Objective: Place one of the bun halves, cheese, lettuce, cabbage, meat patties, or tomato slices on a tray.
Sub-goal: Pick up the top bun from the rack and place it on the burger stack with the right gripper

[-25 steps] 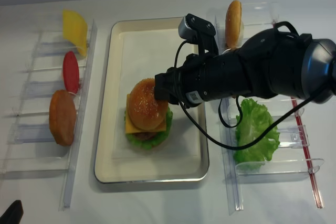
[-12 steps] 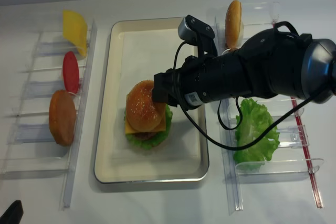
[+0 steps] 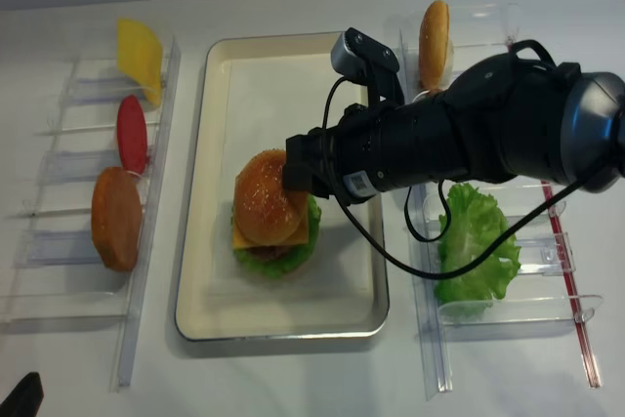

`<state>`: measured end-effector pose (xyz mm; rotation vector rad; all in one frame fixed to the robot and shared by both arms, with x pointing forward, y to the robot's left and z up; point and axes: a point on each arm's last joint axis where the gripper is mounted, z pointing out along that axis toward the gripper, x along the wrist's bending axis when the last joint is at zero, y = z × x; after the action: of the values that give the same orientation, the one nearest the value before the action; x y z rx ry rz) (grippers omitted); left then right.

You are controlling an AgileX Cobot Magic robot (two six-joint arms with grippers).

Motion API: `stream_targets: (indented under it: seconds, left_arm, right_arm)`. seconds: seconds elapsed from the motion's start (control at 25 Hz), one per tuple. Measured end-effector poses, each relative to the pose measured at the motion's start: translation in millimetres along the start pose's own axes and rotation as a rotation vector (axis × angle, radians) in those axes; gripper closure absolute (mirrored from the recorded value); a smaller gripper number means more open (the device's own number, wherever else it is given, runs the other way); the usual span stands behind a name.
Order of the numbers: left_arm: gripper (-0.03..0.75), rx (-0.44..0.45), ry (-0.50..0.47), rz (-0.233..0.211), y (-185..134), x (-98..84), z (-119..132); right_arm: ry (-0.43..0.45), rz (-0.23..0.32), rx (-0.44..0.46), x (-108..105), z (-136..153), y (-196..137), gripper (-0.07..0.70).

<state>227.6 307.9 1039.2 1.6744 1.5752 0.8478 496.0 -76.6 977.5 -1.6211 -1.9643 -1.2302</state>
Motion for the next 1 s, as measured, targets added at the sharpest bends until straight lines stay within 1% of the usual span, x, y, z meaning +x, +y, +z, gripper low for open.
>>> stream_targets:
  seconds: [0.32, 0.56, 0.76, 0.88, 1.0]
  left_arm:
    - [0.267, 0.000, 0.000, 0.000, 0.0, 0.0, 0.0]
    - [0.267, 0.000, 0.000, 0.000, 0.0, 0.0, 0.0]
    - [0.267, 0.000, 0.000, 0.000, 0.0, 0.0, 0.0]
    - [0.267, 0.000, 0.000, 0.000, 0.0, 0.0, 0.0]
    - [0.267, 0.000, 0.000, 0.000, 0.0, 0.0, 0.0]
  right_arm:
    - [0.000, 0.004, 0.000, 0.0, 0.0, 0.0, 0.272]
    - [0.002, 0.017, 0.027, -2.8, 4.0, -2.8, 0.271]
    - [-0.005, 0.016, 0.032, -3.4, 4.0, -3.2, 0.270]
    - [-0.020, 0.004, 0.028, -4.8, 4.0, -2.9, 0.270]
    - [-0.035, -0.026, 0.018, -3.9, 1.0, -1.7, 0.270]
